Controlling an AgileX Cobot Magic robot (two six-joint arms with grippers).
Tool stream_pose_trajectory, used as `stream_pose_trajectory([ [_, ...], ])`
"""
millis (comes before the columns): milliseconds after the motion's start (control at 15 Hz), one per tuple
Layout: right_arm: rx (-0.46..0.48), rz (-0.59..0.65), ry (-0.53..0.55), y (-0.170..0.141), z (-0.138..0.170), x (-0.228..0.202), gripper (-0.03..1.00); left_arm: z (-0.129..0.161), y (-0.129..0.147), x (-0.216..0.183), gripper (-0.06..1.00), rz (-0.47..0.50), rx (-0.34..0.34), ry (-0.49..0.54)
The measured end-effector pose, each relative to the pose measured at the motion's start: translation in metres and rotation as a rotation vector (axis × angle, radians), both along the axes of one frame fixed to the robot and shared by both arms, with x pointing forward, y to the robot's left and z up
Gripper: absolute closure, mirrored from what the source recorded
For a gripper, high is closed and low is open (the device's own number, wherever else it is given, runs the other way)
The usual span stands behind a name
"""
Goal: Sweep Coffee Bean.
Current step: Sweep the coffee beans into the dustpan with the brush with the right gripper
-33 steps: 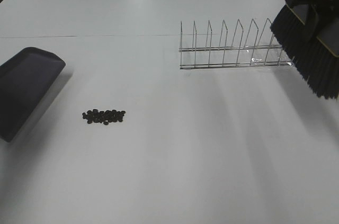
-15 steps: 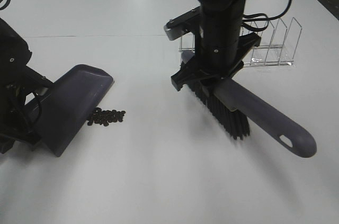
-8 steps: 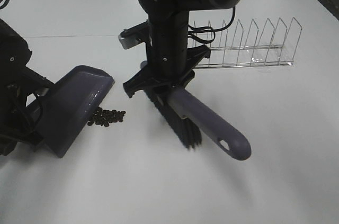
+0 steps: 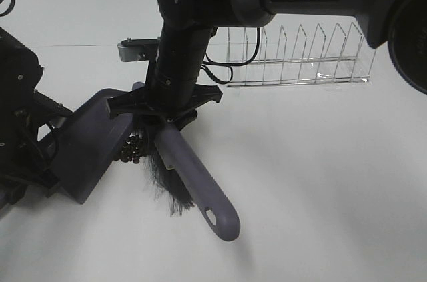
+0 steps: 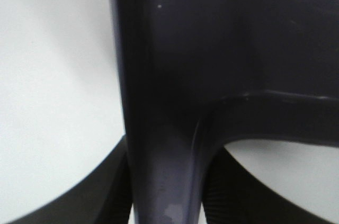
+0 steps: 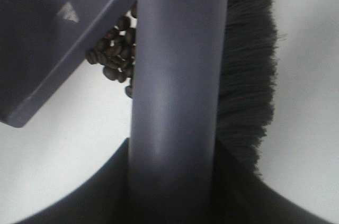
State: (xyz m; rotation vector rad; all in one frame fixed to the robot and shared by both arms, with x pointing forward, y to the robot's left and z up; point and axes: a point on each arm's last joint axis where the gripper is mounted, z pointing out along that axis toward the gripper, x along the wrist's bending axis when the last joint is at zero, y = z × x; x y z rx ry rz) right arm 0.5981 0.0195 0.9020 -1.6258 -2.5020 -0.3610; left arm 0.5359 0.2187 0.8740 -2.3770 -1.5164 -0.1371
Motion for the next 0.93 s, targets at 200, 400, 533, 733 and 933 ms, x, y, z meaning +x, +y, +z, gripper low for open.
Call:
stream_pose_trajectory([
  [200,0.093,-0.035,0.014,0.009,-0.005,0.001,0.67,-0.005,0.000,-0.001,0.61,0.010,0.013,0.029],
  [400,0.223,-0.089,0.063,0.021,-0.014,0.001,0.67,-0.005,0.001,-0.002,0.61,0.017,0.017,0.040],
  [533,0.308,-0.107,0.103,0.028,-0.019,0.000,0.67,-0.005,0.001,-0.003,0.61,0.020,0.018,0.046],
  [733,0.430,-0.105,0.115,0.037,-0.018,0.001,0.67,-0.005,0.001,-0.003,0.61,0.021,0.020,0.047],
  [933,0.527,-0.074,0.118,0.043,-0.014,0.000,0.67,-0.005,0.001,-0.003,0.61,0.021,0.020,0.047],
])
